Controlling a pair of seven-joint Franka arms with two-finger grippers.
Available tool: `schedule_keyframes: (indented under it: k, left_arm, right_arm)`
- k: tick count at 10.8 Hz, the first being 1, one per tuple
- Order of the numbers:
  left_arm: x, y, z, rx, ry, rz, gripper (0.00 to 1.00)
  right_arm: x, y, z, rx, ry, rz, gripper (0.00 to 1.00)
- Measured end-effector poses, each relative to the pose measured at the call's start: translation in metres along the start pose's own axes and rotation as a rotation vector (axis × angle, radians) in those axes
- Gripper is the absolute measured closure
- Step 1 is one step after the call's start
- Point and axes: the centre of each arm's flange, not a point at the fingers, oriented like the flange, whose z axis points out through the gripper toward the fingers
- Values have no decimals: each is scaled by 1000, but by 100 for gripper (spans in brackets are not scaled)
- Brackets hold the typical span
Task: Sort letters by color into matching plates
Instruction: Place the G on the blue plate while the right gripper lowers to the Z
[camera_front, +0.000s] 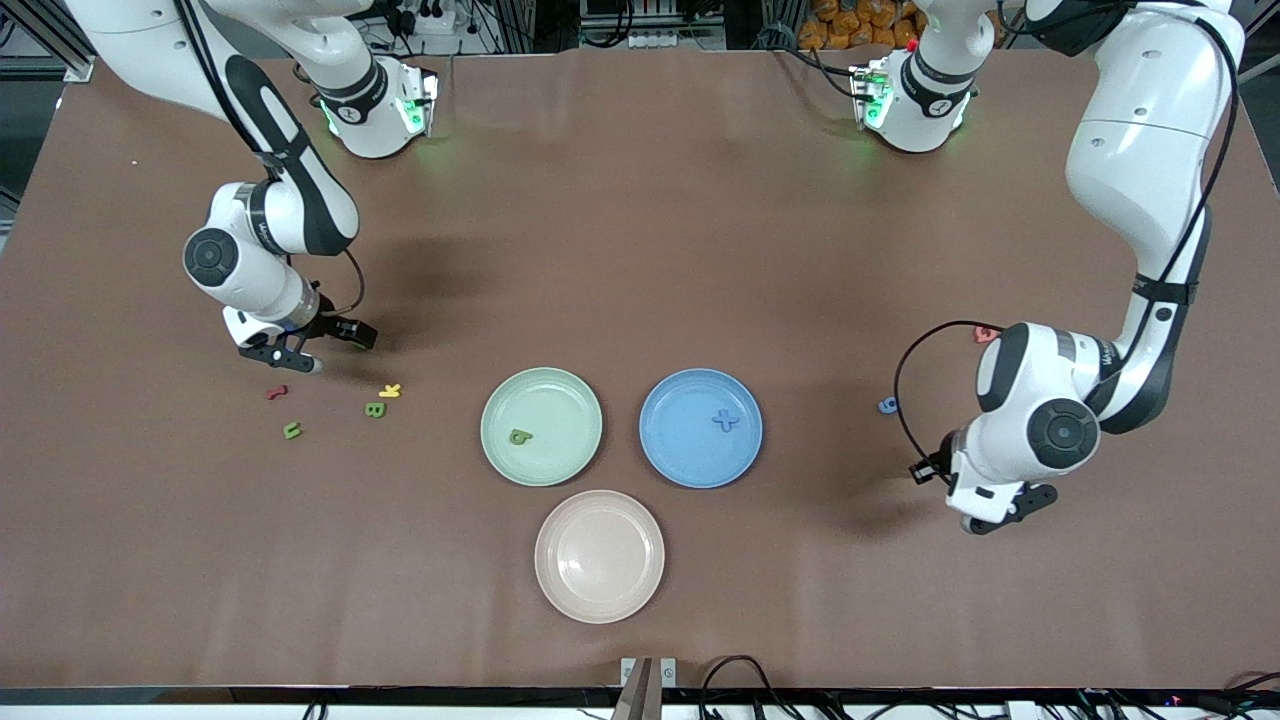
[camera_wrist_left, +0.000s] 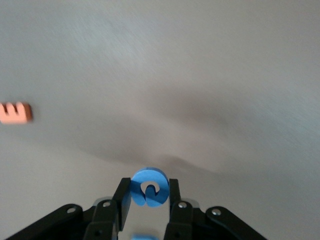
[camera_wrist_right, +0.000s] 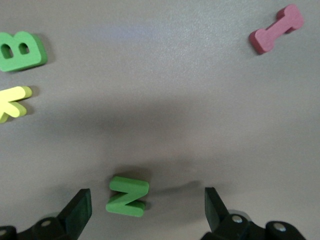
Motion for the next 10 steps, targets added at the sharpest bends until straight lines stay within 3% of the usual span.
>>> schedule_keyframes:
  k: [7, 10]
  left_arm:
    - [-78, 72, -57, 13, -95, -90, 66]
    - [-113, 106, -76, -14, -112, -111, 66]
  right_arm:
    - [-9, -3, 12, -1, -3, -15, 0]
    - [-11, -4, 18, -3, -7, -20, 3]
